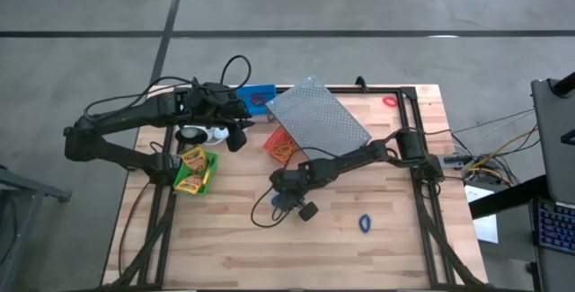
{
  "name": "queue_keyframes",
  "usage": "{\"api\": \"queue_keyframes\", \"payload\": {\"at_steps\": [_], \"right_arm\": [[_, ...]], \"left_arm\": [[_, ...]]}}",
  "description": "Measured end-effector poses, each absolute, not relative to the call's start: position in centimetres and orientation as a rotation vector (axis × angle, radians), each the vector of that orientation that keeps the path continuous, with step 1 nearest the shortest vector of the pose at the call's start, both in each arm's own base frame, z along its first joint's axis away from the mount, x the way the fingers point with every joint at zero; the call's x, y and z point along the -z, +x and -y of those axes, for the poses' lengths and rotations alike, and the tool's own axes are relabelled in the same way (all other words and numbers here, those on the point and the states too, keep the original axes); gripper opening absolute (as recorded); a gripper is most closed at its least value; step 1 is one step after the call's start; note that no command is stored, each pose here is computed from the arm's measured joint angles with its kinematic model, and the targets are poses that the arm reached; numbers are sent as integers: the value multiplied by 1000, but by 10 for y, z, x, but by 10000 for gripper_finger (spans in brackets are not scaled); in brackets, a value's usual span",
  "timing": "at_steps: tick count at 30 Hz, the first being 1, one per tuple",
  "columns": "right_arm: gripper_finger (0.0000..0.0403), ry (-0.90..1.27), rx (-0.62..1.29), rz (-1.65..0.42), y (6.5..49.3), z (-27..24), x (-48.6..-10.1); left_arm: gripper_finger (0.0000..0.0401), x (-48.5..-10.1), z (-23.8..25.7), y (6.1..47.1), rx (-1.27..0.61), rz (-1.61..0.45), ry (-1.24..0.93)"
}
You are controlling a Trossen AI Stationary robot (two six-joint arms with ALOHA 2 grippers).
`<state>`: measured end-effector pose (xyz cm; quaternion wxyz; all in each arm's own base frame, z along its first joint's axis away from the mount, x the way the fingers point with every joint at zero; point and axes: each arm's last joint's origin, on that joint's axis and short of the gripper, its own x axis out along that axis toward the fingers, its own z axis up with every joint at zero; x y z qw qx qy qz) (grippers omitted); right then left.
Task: Pick & Place Office Desk Supplies
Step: Put the blue spring rubber band into the blue bin
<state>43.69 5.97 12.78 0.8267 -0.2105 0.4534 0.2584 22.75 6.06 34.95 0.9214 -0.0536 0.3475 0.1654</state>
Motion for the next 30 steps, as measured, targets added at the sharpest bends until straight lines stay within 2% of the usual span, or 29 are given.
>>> {"api": "queue_keyframes", "payload": {"at_steps": [8,20,25,30], "right_arm": [[23,-483,-534,-969,438,-58,-138],[22,-495,-510,-918,432,-58,-189],[22,-586,-359,-947,422,-55,-212],[22,-744,-84,-966,411,-54,-237]], "left_arm": [[111,-350,-61,227,-340,-714,-110],[111,-350,-61,227,-340,-713,-110],[111,-350,-61,227,-340,-714,-110],[111,-350,-61,227,-340,-714,-110]]}}
